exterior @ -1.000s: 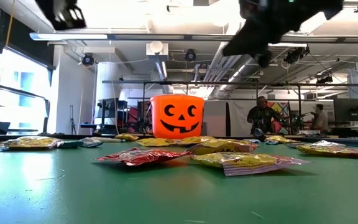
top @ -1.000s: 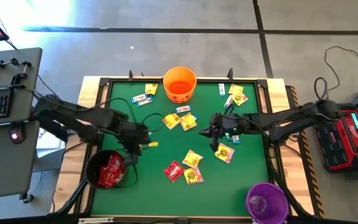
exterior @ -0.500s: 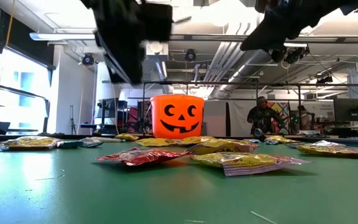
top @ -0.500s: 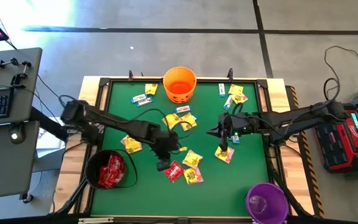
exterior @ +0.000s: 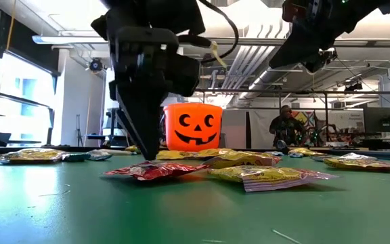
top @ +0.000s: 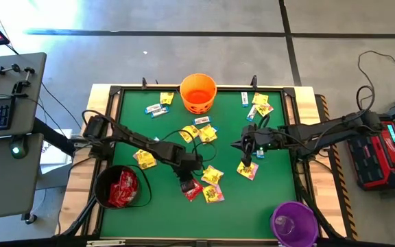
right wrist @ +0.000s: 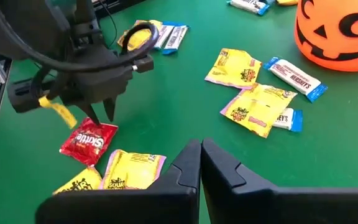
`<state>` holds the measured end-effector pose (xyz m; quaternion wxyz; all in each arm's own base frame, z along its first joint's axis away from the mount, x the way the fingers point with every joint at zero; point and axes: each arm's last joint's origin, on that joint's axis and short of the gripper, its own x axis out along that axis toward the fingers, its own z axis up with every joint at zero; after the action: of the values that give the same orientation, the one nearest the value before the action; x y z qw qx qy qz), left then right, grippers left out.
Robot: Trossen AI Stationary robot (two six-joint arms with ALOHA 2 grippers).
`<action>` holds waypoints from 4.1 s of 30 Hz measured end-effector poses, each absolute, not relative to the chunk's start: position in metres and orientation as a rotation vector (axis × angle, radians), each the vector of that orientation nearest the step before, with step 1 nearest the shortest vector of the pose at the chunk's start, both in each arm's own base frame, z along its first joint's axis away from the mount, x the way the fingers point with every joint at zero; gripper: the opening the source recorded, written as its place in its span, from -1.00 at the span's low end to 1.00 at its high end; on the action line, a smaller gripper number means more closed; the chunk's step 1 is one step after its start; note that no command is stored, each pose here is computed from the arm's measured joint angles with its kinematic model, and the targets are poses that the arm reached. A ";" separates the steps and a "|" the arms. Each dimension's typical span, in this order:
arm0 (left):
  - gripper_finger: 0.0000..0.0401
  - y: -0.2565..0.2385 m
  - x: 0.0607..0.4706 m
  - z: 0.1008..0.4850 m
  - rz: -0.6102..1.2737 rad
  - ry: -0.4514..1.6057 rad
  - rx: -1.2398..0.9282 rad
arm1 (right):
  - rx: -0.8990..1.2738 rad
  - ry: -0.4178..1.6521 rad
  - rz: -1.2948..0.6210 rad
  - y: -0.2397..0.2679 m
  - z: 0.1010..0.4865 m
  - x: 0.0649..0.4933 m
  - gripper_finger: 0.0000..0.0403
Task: Sort candy by brand, put in halloween buckets
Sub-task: Put the red candy into the black bucket, then put the white chocolate into the orange bucket
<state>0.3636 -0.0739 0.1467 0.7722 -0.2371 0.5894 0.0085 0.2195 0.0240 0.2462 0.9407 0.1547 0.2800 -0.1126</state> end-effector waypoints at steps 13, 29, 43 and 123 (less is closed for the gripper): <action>-0.13 -0.080 0.371 0.142 0.053 1.228 -0.602 | 0.277 0.580 -0.222 0.024 0.246 0.219 -1.00; -0.33 -0.096 0.369 0.126 0.099 1.259 -0.547 | 0.256 0.594 -0.229 0.024 0.245 0.218 -1.00; -0.99 -0.088 0.362 0.145 0.055 1.249 -0.448 | 0.234 0.572 -0.319 0.018 0.245 0.219 -1.00; -0.75 -0.131 0.148 0.309 0.096 1.197 -0.613 | 0.515 0.454 -0.292 0.010 0.262 0.227 -0.21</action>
<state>0.1485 -0.1306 0.3091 0.7813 -0.2838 0.5542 0.0446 0.2269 0.0098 0.2619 0.9312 0.2518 0.2216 -0.1427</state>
